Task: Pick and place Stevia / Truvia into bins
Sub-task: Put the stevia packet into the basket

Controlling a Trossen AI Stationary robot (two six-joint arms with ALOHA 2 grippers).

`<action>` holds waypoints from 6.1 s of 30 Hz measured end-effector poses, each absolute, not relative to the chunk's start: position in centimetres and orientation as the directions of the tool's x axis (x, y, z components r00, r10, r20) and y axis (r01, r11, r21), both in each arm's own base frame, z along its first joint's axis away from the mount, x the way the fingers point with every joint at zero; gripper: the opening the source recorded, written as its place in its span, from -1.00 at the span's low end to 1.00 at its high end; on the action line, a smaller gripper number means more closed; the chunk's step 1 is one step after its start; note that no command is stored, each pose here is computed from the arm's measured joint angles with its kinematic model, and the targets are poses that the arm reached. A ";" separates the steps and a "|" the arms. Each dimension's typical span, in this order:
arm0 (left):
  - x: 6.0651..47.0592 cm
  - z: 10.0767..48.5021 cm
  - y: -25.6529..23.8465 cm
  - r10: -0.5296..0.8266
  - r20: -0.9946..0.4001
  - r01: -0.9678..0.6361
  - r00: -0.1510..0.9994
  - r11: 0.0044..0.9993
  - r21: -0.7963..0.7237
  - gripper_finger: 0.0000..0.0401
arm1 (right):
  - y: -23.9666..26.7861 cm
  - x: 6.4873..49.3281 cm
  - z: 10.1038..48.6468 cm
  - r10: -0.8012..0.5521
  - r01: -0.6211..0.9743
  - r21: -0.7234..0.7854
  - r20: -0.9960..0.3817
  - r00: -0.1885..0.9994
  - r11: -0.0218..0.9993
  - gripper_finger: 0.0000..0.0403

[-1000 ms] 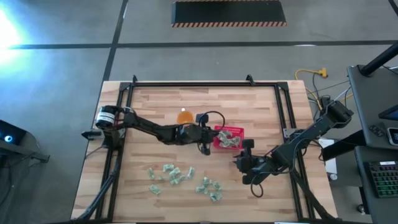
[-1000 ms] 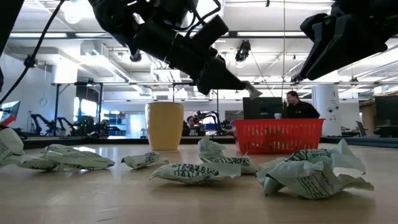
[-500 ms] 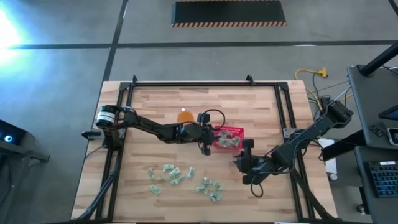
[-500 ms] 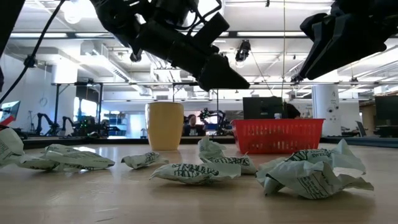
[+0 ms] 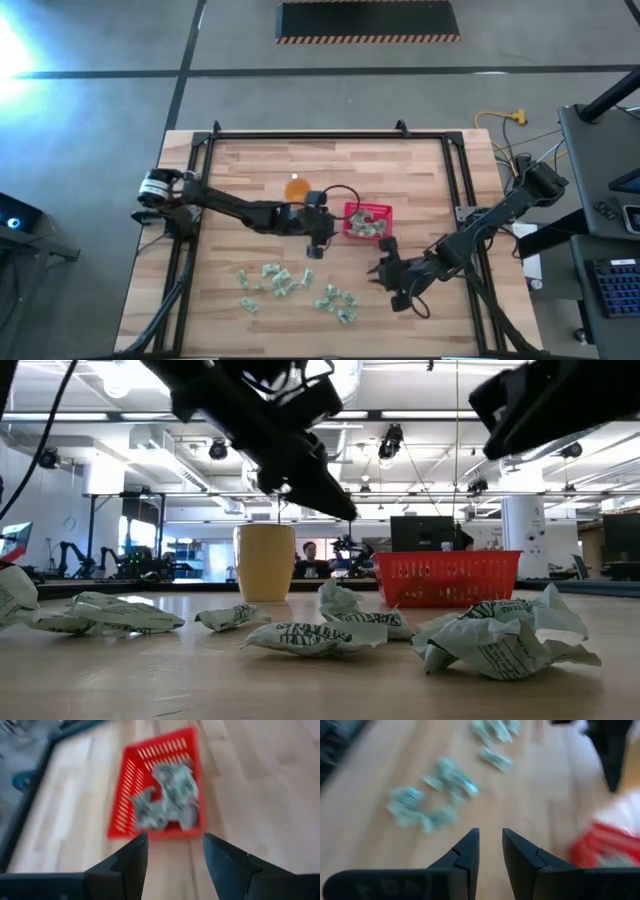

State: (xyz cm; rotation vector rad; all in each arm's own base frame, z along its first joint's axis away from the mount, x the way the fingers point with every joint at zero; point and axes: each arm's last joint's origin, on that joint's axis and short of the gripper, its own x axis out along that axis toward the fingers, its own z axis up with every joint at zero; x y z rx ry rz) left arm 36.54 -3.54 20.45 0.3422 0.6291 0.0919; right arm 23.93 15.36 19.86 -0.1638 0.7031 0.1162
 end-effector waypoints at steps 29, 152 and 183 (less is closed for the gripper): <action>29.5 19.7 -8.0 0.055 -0.660 0.110 0.750 0.973 0.205 -0.14 | 15.3 29.9 11.9 0.255 -0.220 0.143 -0.701 0.666 0.965 -0.30; 30.5 15.2 -8.9 -0.283 -0.701 0.353 0.655 0.934 -0.047 -0.14 | 9.2 23.1 20.6 -0.502 0.324 -0.385 -0.618 0.605 0.864 -0.51; 31.6 13.5 -8.3 -0.317 -0.738 0.356 0.596 0.928 -0.110 -0.87 | 10.1 22.4 21.0 -0.467 0.287 -0.373 -0.614 0.637 0.882 -0.63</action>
